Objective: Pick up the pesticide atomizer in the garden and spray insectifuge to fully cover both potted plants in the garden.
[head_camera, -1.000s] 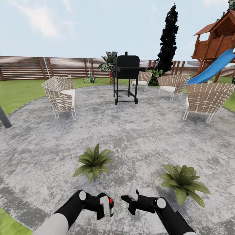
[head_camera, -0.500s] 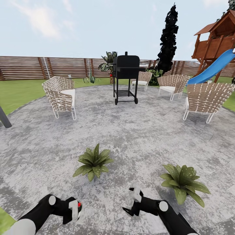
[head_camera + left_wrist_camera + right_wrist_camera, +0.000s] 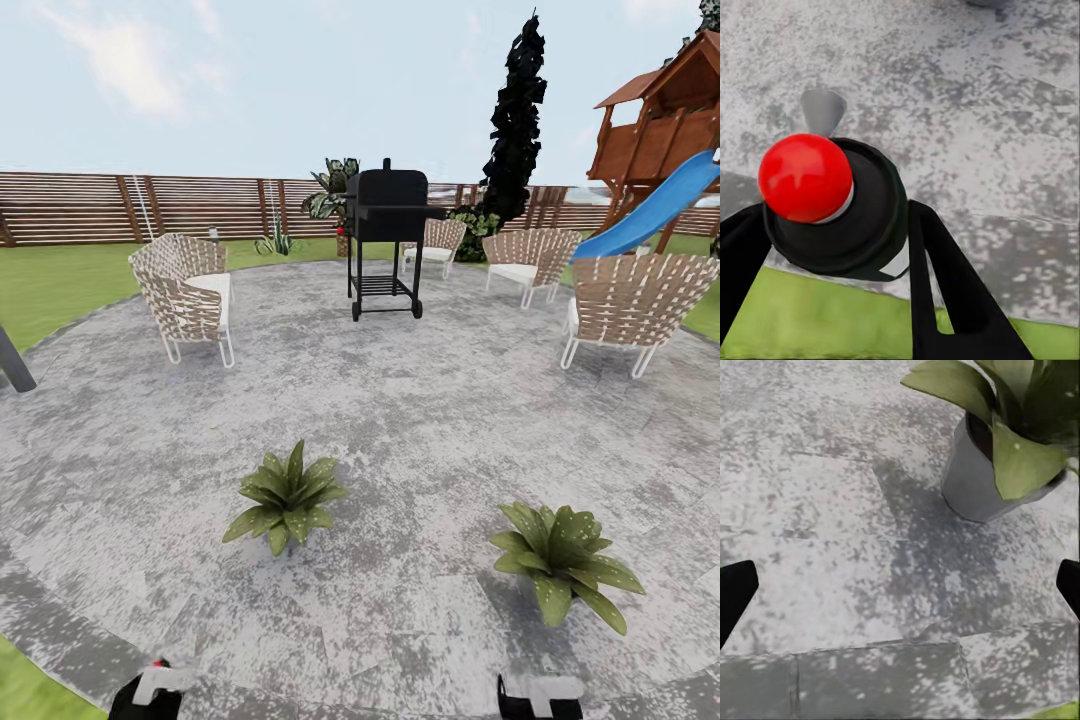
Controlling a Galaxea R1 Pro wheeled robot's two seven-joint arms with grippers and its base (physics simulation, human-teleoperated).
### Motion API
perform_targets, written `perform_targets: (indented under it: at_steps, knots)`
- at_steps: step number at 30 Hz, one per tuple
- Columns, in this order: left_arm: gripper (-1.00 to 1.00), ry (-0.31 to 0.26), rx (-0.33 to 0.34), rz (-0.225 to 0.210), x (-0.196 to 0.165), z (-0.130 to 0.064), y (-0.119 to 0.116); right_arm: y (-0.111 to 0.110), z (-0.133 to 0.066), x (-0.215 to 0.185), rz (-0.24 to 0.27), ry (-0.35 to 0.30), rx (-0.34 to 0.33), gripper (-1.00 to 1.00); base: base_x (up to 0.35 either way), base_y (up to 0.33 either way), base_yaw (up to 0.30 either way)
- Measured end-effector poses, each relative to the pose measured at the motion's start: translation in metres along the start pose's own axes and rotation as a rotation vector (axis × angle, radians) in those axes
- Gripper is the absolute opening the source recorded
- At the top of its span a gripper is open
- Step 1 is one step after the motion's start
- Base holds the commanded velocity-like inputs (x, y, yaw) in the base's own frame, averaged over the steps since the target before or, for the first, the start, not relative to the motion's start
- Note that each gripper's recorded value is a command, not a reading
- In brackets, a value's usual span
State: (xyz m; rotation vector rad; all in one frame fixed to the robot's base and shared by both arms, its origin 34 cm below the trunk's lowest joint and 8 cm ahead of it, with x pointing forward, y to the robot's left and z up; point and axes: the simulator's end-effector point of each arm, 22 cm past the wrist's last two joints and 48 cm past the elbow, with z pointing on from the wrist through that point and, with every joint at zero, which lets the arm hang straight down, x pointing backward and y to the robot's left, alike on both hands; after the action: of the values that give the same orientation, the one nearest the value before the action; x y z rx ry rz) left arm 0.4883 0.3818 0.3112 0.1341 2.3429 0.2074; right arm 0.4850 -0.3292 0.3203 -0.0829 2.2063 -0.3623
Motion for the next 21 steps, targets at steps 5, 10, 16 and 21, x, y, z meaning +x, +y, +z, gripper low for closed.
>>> perform_targets:
  at_steps: [5, 10, 16, 21]
  knots:
    - [-1.0, -0.009, -0.064, -0.036, 0.009, -0.005, 0.007, -0.009, -0.001, 0.004, 0.044, 0.011, 0.037, 1.0, 0.0, 0.0, 0.0]
    - [-1.0, -0.007, -0.066, -0.038, 0.01, -0.006, 0.007, -0.002, -0.002, 0.004, 0.049, 0.014, 0.028, 1.0, 0.0, 0.0, 0.0]
    - [-1.0, 0.001, -0.066, -0.035, 0.018, -0.009, 0.007, 0.001, -0.003, 0.005, 0.051, 0.019, 0.025, 1.0, 0.0, 0.0, 0.0]
    - [-1.0, 0.001, -0.064, -0.034, 0.018, -0.01, 0.006, 0.001, -0.003, 0.005, 0.051, 0.019, 0.025, 1.0, 0.0, 0.0, 0.0]
